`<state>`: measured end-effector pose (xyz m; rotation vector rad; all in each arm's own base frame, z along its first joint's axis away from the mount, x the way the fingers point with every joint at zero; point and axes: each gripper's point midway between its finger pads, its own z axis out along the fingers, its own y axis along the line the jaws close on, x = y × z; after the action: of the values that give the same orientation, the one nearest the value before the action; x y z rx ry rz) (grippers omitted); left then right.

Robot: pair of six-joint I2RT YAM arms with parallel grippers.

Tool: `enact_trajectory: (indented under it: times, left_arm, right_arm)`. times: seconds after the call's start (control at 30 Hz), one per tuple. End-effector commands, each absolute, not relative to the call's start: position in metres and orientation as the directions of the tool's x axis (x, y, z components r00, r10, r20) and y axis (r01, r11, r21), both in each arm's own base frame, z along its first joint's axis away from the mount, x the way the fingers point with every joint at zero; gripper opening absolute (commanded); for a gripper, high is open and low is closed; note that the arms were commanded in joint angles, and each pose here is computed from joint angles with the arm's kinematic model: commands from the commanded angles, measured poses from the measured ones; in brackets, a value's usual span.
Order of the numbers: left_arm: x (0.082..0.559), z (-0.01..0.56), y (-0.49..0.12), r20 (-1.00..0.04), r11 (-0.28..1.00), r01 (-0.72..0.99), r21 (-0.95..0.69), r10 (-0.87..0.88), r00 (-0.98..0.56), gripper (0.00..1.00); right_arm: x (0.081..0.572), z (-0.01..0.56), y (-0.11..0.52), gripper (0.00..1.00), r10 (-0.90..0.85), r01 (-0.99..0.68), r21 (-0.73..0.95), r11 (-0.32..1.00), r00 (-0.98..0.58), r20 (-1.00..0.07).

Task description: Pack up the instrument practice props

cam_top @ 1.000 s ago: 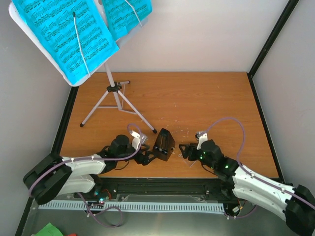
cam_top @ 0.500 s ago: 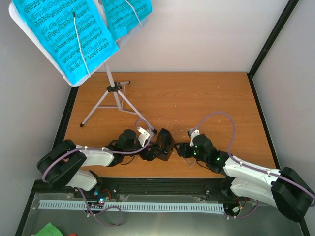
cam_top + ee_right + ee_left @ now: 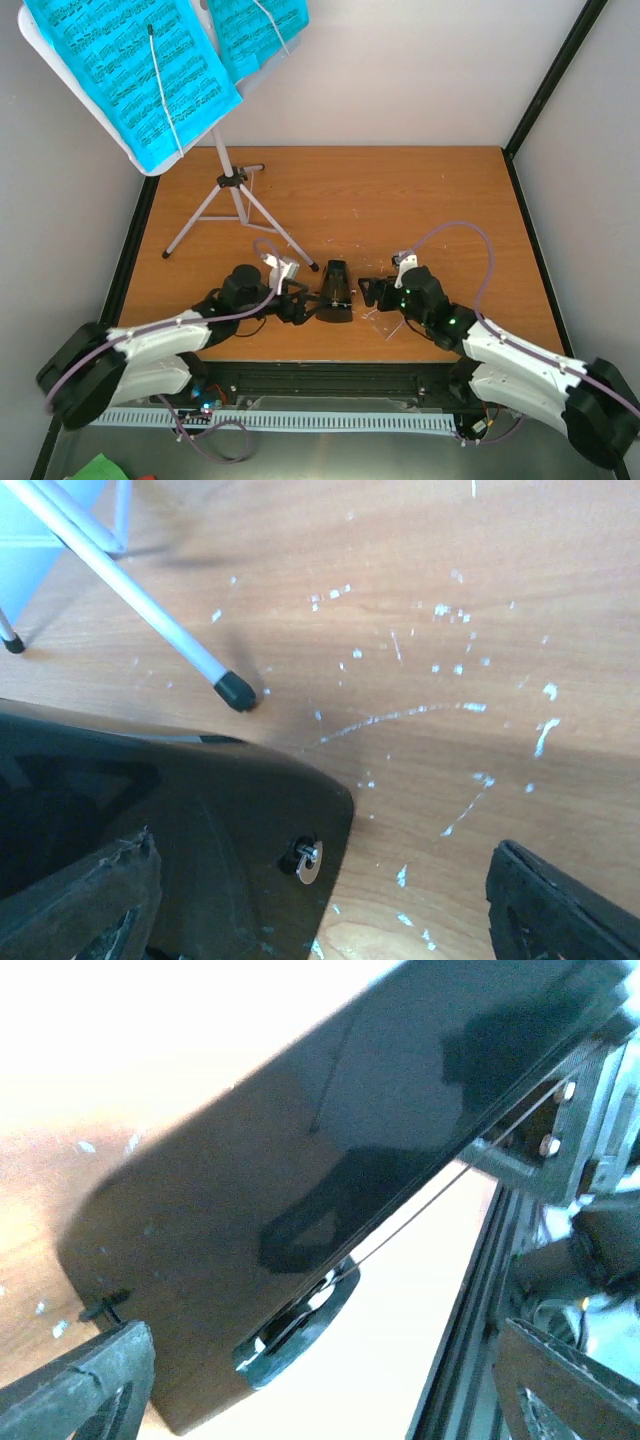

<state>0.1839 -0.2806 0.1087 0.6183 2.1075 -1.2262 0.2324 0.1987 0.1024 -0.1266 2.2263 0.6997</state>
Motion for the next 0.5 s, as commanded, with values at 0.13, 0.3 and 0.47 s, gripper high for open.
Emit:
enact_trajectory:
  times: [0.13,0.3,0.47]
  left_arm:
    - [0.221,0.208,-0.248,-0.751,0.613,0.529,-0.587,-0.167,-0.639,0.99]
    - [0.257,0.254,-0.250,-0.765,0.669,0.512,-0.540,-0.136,-0.629,0.99]
    - [0.272,0.262,-0.264,-0.745,0.681,0.509,-0.527,-0.080,-0.663,0.99]
  right_arm:
    - [0.220,0.128,0.164,1.00,0.161,-0.250,0.420,0.872,-0.665,-0.730]
    - [0.221,0.139,0.147,1.00,0.163,-0.242,0.393,0.887,-0.633,-0.757]
    - [0.228,0.135,0.135,1.00,0.174,-0.198,0.409,0.891,-0.683,-0.709]
